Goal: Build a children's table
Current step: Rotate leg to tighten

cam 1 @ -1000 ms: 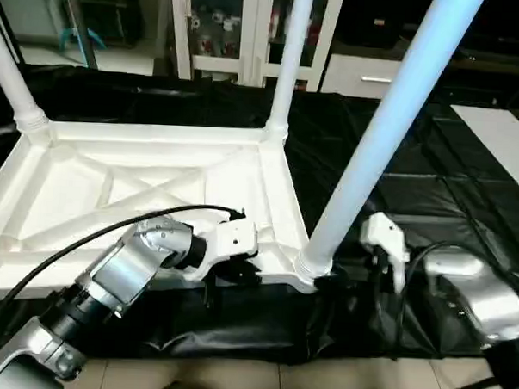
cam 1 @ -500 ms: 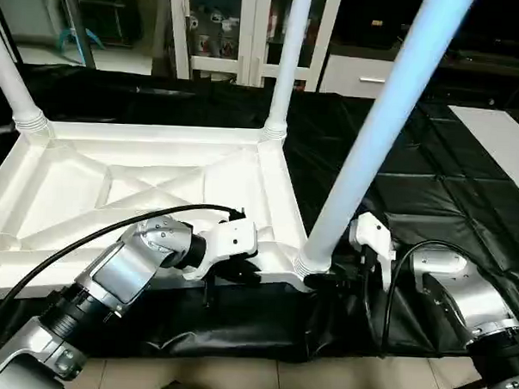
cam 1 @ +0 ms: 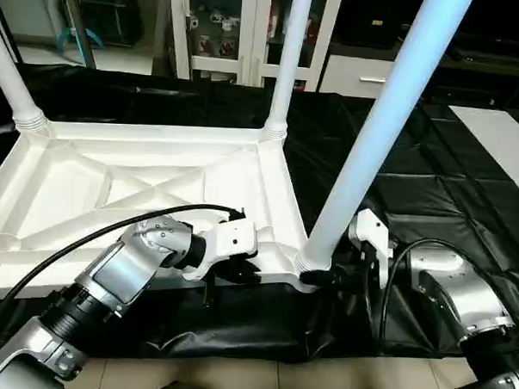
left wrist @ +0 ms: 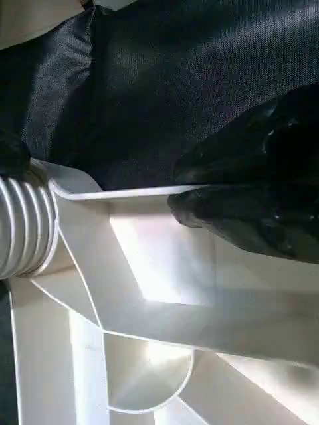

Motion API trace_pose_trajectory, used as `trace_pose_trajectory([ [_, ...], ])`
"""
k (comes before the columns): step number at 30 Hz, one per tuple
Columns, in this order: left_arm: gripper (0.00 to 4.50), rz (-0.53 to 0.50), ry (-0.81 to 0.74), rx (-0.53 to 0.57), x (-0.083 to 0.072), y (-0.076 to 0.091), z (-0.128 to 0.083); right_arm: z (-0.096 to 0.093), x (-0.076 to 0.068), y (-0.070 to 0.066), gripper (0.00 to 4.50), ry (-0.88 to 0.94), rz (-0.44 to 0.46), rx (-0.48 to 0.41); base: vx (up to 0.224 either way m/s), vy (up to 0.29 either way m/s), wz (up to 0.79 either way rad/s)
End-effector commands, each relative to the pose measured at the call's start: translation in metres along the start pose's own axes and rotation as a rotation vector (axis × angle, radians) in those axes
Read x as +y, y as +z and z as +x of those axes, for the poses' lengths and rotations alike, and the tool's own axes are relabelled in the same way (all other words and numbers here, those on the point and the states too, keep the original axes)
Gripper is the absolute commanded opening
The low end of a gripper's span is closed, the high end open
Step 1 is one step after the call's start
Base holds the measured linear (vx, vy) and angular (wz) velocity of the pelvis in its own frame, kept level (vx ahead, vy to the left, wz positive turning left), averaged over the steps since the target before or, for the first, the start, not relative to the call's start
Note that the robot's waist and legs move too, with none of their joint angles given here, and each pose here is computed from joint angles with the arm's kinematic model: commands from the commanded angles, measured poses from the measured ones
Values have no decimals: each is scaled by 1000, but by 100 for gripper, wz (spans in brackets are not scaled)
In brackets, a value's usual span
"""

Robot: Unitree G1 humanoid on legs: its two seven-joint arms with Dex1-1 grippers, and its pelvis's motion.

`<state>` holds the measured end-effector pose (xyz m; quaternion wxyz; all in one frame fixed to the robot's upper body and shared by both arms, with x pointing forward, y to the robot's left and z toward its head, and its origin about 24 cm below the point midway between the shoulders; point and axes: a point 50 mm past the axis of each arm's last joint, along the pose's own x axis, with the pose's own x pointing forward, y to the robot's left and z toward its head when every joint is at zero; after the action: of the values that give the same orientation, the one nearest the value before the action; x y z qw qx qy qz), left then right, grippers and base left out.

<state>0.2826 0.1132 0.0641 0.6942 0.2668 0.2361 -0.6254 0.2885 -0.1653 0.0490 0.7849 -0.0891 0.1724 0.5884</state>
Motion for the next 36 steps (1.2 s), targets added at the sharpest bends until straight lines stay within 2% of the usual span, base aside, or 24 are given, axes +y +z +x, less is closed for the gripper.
trace_pose_trajectory([
  [1, 0, 9, -61, 38, -6, -4, 5, -6, -6, 8, 330, -27, -29, -31, 0, 0, 0],
  [4, 0, 9, -62, 40, -6, -4, 5, -5, -7, 8, 330, -30, -33, -34, 0, 0, 0],
  [12, 0, 8, -64, 44, -7, -5, 5, -4, -6, 6, 277, -13, -30, -26, 0, 0, 0],
  [20, 0, 2, -67, 47, -8, -6, 5, -3, -6, 5, 269, -9, -16, -34, 0, 0, 0],
  [24, 0, -36, -48, 33, -7, -7, 6, 1, -14, 0, 268, -142, -20, -6, 0, 0, 0],
  [25, 0, -83, -4, 6, -4, -7, 9, 5, -23, -3, 268, -275, 1, -9, 0, 0, 0],
  [27, 0, -152, 83, -40, 4, -5, 16, 14, -31, -3, 268, -422, 68, -45, 0, 0, 0],
  [32, 0, -192, 151, -63, 10, -1, 22, 25, -36, -3, 267, -548, 130, -66, 0, 0, 0],
  [34, 0, -213, 190, -74, 14, 3, 27, 33, -38, -4, 267, -622, 161, -70, 0, 0, 0],
  [36, 0, -267, 295, -83, 23, 12, 36, 50, -41, -4, 267, -783, 225, -70, 0, 0, 0],
])
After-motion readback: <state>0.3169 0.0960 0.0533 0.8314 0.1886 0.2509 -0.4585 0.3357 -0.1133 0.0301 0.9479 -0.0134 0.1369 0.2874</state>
